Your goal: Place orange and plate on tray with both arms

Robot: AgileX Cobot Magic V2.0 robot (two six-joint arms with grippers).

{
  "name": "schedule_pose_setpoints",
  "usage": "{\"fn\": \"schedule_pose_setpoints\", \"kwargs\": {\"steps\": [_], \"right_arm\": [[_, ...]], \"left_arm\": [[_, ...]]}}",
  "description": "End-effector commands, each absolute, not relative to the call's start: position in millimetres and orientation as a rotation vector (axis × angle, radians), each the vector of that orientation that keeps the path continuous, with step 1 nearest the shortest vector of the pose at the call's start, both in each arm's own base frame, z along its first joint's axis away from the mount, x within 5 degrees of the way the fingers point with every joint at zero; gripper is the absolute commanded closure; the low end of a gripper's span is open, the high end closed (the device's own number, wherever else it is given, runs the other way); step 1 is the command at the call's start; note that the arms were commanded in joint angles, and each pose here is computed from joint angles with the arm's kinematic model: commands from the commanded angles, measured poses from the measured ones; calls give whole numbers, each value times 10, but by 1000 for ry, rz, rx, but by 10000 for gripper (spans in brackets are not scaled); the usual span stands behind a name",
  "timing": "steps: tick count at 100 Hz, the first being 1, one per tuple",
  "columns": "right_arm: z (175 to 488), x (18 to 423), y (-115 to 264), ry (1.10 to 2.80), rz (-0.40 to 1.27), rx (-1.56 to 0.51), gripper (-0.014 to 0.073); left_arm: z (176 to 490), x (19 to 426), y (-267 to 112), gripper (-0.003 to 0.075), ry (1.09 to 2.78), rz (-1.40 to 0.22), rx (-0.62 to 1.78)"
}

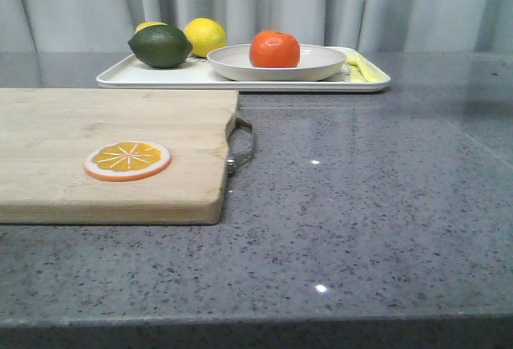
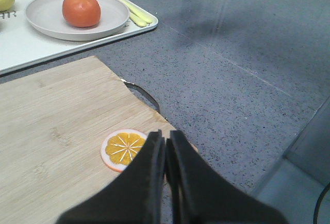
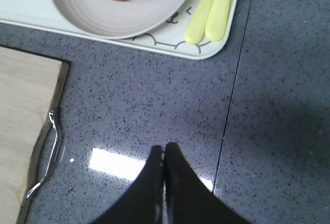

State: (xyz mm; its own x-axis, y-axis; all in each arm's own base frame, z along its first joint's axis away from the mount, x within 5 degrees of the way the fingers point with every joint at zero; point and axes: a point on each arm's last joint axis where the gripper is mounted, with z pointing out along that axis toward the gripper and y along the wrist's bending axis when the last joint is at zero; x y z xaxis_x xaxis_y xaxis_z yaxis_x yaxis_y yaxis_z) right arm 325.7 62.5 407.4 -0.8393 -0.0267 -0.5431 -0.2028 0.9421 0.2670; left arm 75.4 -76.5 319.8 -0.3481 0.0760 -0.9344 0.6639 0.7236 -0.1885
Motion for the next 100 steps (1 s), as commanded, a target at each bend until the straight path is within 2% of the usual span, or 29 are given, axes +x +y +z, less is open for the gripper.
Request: {"fn": "schedule_pose_setpoints", "kwargs": {"steps": [1,43,80,100], "right_arm": [[4312,2942,570,2376,416,-163,663],[3980,1963,437,2281,401,-110,663],[3703,1367,329,2059,349,-102,663],[3448,1087,279,1978,335,-84,663]], "left_arm": [[3345,778,-772,739,1763,-710,529],[3328,774,-770,739,1781,-706,536],[3283,777,-772,739,1786,-704,536],[3208,728,-725,739,1767,-712,526]]}}
